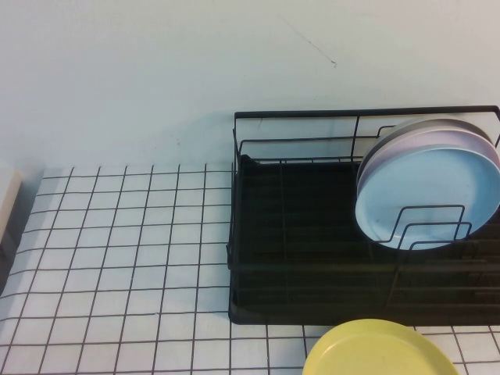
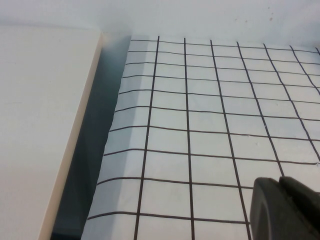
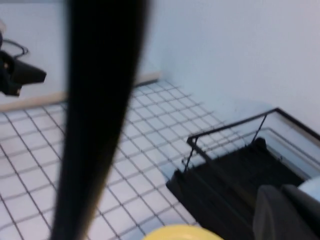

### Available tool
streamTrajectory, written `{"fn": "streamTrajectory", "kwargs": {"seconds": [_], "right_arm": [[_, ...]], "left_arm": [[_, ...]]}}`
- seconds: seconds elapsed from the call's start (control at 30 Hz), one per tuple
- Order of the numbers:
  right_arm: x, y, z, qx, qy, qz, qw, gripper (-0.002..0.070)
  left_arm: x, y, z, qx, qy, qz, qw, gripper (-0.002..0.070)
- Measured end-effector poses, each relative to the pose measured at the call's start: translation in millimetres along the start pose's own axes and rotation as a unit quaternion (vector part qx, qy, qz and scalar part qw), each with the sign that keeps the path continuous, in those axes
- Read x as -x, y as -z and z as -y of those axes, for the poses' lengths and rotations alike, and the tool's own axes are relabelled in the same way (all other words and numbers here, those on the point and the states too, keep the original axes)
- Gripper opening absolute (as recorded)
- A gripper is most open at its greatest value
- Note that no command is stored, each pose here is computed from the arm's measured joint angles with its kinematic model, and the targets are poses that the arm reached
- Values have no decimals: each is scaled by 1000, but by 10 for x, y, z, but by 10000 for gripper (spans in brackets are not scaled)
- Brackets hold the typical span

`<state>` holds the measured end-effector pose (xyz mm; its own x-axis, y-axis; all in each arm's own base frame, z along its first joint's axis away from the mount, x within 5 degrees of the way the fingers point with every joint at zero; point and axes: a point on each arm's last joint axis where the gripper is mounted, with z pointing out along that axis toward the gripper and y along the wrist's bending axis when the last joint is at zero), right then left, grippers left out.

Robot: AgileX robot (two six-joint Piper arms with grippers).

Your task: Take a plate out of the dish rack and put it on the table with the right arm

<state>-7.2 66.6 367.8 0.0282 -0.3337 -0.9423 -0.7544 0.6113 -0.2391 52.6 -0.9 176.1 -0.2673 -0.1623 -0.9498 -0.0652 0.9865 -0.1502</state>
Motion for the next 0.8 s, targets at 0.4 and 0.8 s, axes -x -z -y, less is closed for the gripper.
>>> {"fn": "streamTrajectory", "kwargs": {"seconds": [0.4, 0.8], "right_arm": [[-267, 175, 335, -225, 17, -146, 963, -1], [-1186, -135, 620, -402, -45, -79, 911, -1]], "left_arm": [[0, 0, 0, 0, 0, 0, 1000, -4], [0, 0, 0, 0, 0, 0, 1000, -4]]}}
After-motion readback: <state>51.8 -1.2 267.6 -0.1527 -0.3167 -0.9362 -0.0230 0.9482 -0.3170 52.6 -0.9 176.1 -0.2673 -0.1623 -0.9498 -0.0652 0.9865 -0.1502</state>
